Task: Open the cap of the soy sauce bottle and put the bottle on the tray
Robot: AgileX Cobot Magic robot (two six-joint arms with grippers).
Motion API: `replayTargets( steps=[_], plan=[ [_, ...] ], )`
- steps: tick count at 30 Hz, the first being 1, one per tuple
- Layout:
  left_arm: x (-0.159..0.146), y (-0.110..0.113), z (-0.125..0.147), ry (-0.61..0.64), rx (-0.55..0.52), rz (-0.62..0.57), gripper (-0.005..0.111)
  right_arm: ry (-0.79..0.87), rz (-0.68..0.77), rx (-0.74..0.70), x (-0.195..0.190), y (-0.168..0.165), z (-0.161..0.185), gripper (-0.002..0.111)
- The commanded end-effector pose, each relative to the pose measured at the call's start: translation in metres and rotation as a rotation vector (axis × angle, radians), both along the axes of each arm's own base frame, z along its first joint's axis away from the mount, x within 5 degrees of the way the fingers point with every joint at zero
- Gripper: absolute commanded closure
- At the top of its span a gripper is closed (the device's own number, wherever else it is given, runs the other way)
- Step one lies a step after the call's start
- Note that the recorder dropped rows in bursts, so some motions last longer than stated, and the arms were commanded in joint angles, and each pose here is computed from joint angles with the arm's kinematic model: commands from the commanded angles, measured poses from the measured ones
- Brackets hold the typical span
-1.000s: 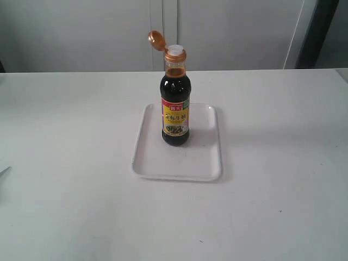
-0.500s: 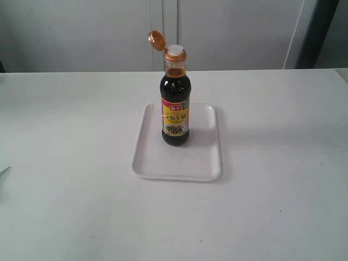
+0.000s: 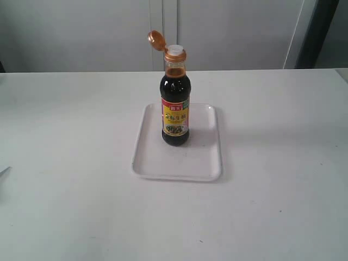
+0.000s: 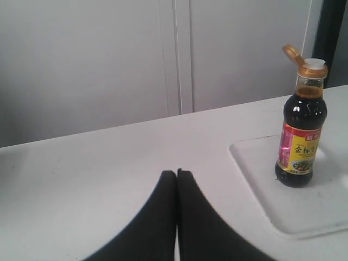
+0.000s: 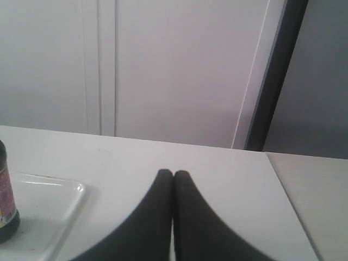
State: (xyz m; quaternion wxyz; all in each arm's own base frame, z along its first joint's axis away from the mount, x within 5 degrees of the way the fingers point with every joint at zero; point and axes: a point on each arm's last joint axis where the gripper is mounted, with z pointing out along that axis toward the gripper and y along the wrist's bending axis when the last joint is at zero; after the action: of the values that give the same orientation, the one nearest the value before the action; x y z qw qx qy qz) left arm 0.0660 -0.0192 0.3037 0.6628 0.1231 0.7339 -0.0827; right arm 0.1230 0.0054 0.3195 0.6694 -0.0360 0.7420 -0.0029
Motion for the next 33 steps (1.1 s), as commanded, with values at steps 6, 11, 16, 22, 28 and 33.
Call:
replayTargets(
  steps=[6,11,16,22,28,33],
  plan=[
    [0.001,0.0,-0.017,0.053,0.094,-0.001,0.107,-0.008,-0.003,0.008,0.0,0.0,0.0,0.108],
    [-0.001,0.004,-0.033,0.075,0.076,0.06,0.107,-0.008,-0.003,0.008,0.0,0.0,0.0,0.108],
    [-0.01,0.01,-0.065,0.081,0.033,0.13,0.107,-0.008,-0.003,0.008,0.0,0.0,0.0,0.108],
    [-0.013,0.014,-0.095,0.107,0.01,0.213,0.107,-0.008,-0.003,0.008,0.0,0.0,0.0,0.108],
    [-0.014,0.015,-0.113,0.144,-0.029,0.249,0.107,-0.008,-0.003,0.008,0.0,0.0,0.0,0.108],
    [-0.013,0.016,-0.125,0.178,-0.027,0.276,0.107,-0.008,-0.003,0.008,0.0,0.0,0.0,0.108]
  ],
)
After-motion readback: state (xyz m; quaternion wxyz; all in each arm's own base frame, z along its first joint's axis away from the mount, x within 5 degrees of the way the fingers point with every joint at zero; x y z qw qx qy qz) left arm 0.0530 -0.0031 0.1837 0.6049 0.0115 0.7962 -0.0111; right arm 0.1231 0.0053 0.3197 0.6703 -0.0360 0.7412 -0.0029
